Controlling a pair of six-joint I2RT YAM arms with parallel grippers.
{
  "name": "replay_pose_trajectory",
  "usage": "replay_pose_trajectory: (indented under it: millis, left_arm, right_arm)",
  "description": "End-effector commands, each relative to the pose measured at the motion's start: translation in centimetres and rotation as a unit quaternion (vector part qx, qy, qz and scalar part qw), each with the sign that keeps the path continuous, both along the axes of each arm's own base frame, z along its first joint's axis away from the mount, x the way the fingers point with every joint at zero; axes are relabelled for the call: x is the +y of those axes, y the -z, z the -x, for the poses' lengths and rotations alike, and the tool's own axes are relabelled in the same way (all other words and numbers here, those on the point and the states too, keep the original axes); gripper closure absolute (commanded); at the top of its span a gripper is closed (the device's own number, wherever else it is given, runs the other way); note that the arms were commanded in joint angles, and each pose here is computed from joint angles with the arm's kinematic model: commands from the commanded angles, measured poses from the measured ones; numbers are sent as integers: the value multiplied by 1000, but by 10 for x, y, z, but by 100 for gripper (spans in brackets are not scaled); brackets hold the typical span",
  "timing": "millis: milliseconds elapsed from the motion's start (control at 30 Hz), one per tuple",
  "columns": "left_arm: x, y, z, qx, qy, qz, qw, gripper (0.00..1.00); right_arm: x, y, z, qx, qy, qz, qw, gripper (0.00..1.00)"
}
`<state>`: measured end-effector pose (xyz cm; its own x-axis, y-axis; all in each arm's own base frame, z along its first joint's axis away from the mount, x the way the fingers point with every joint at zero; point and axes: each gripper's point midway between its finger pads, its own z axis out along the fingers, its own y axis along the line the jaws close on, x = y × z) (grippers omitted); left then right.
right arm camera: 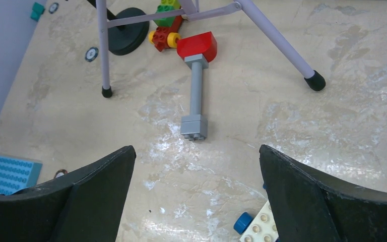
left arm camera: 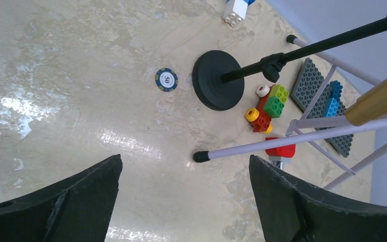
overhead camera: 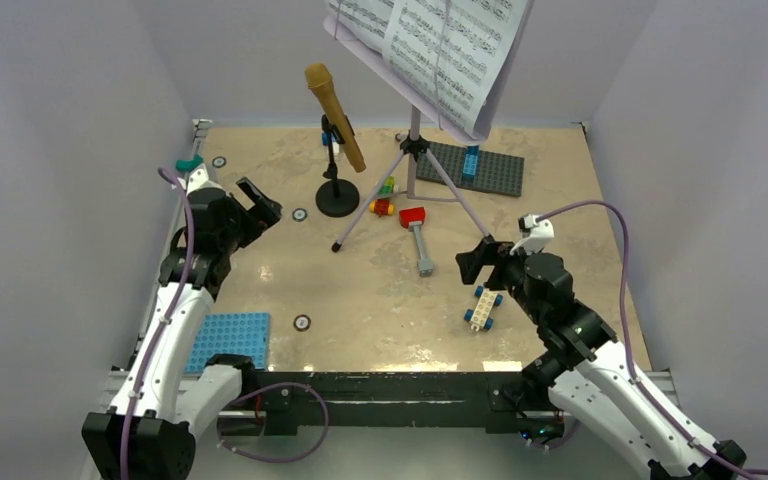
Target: Pack up the instrument practice props
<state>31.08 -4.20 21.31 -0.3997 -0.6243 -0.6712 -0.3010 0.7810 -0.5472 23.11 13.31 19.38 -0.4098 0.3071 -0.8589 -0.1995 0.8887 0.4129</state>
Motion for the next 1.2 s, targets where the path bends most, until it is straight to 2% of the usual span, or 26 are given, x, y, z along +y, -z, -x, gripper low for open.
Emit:
replay_pose_trajectory:
  millis: [0,300,467,567,733,800,900,1167]
  left_arm:
    - [7,-14,7,-14,19,-53,998,0]
    - [0,-24,7,-63,64,-82,993,0]
    - [-36,-44,-16,-128,121,-133,975,0]
    - [-57,-59,-38,-157,147,-144,966,0]
    - [-74,-79,-77,-259,180,-194,929,1]
    - [-75,-77,-87,-285,191,-225,912,3]
    - [-82,-72,-96,-327,217,-233,890,7]
    - [-90,-59,-121,-364,260,-201,872,23]
  right_arm:
    - [-10,-23,-5,-11,20,30,999,1]
    - [-5,-38,-2,-46,-9,29,998,2]
    - [0,-43,-3,-56,-24,31,998,4]
    - [4,-43,-3,-52,-32,28,998,5]
    - [7,-45,1,-48,-45,26,998,6]
    - [6,-43,2,-47,-46,28,997,6]
    - [8,-41,2,-45,-50,29,997,6]
    - [13,-41,5,-39,-64,25,997,7]
